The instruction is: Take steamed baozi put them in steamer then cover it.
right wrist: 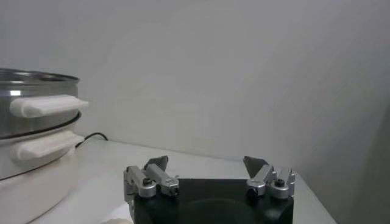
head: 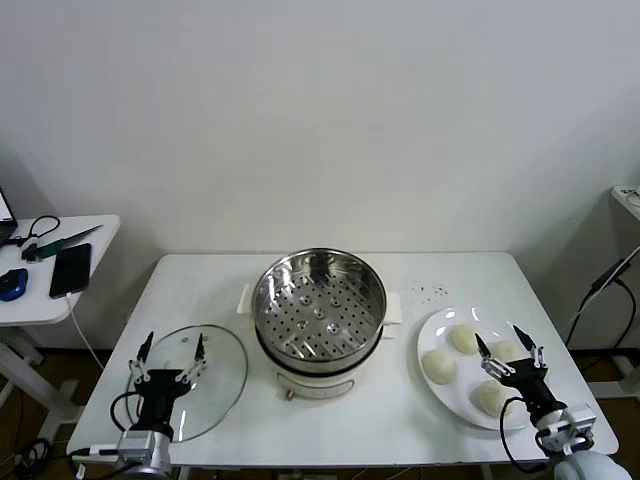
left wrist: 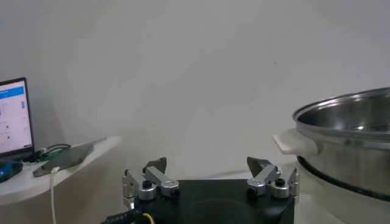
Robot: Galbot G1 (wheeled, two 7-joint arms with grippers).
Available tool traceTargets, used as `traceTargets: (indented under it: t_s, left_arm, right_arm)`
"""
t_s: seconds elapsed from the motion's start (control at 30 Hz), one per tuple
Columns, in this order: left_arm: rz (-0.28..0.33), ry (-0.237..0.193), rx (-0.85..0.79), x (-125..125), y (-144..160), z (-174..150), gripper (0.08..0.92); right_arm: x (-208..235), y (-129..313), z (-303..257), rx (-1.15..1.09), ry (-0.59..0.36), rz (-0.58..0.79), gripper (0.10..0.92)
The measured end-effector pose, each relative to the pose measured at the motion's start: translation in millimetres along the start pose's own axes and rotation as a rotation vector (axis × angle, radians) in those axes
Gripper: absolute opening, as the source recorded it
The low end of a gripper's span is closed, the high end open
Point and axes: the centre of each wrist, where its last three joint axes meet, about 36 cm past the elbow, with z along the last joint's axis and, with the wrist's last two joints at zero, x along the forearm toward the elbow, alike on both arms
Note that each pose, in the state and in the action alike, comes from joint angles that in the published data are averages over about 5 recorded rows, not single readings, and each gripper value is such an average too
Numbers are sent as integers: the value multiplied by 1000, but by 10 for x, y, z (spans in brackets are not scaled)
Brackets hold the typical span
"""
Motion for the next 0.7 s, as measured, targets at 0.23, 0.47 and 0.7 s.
traceTargets:
  t_s: [0.23, 0.47, 0.7]
  left_arm:
    - [-6, 10, -5, 15, -44, 31, 823]
    - [-1, 10, -13, 29, -72, 34, 823]
    - [-8, 6, -22, 24, -50, 27, 823]
  right_arm:
    - [-207, -312, -214, 157, 120, -144, 823]
    - [-582, -804, -605, 387, 265, -348, 823]
    - [-1013, -1194, -1061, 596, 416, -555, 823]
